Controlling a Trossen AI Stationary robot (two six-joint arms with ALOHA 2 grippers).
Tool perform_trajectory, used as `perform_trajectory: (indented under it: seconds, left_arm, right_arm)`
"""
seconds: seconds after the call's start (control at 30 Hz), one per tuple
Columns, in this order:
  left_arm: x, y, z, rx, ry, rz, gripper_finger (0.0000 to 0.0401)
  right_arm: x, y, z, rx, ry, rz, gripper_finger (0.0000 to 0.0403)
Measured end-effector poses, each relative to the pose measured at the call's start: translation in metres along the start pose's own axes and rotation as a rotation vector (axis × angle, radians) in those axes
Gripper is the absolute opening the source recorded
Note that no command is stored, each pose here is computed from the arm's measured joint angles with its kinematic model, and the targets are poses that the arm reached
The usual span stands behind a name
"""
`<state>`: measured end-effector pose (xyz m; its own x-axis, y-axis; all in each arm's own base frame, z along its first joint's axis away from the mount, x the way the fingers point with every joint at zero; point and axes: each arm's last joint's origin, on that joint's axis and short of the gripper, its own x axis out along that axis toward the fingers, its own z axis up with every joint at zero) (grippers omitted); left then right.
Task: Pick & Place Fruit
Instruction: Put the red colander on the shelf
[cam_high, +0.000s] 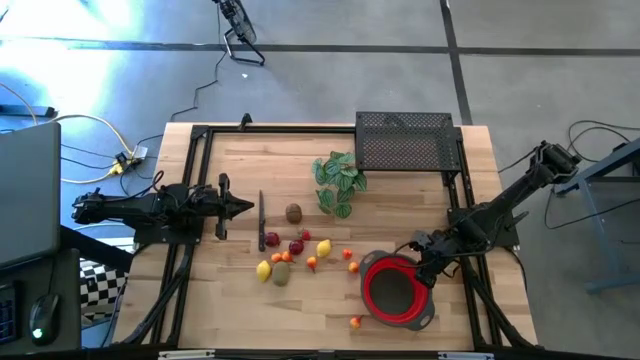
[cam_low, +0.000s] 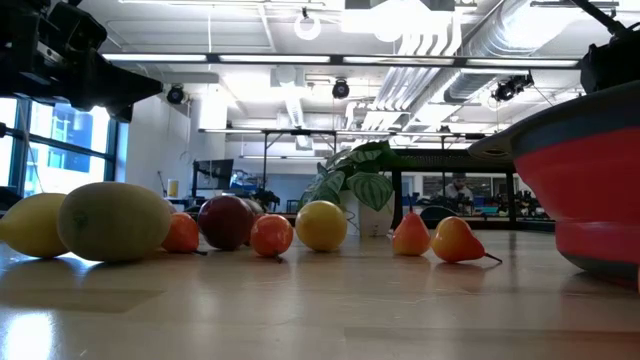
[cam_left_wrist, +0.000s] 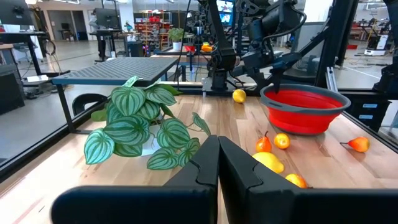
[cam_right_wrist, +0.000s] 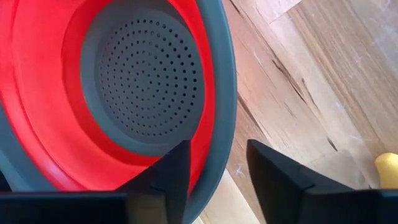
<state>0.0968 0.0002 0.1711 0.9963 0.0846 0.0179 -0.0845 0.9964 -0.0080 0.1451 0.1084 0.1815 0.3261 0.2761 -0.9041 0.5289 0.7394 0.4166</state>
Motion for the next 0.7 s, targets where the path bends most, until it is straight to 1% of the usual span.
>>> perform_trajectory:
  seconds: [0.33, 0.57, 0.7]
  left_arm:
    - [0.0000, 0.0000, -0.0001, 0.000, 0.000, 0.000, 0.0000]
    - [0.0000, 0.0000, 0.0000, 0.000, 0.000, 0.000, 0.0000]
    - [0.0000, 0.0000, -0.0001, 0.000, 0.000, 0.000, 0.0000]
  right_arm:
    - [0.0000, 0.0004, 0.0001, 0.028, -0.001, 0.004, 0.0074]
    - [-0.0002, 0.0042, 0.0014, 0.029, -0.015, 0.043, 0.0029]
    - [-0.0006, 0.0069, 0.0022, 0.029, -0.023, 0.071, 0.0018]
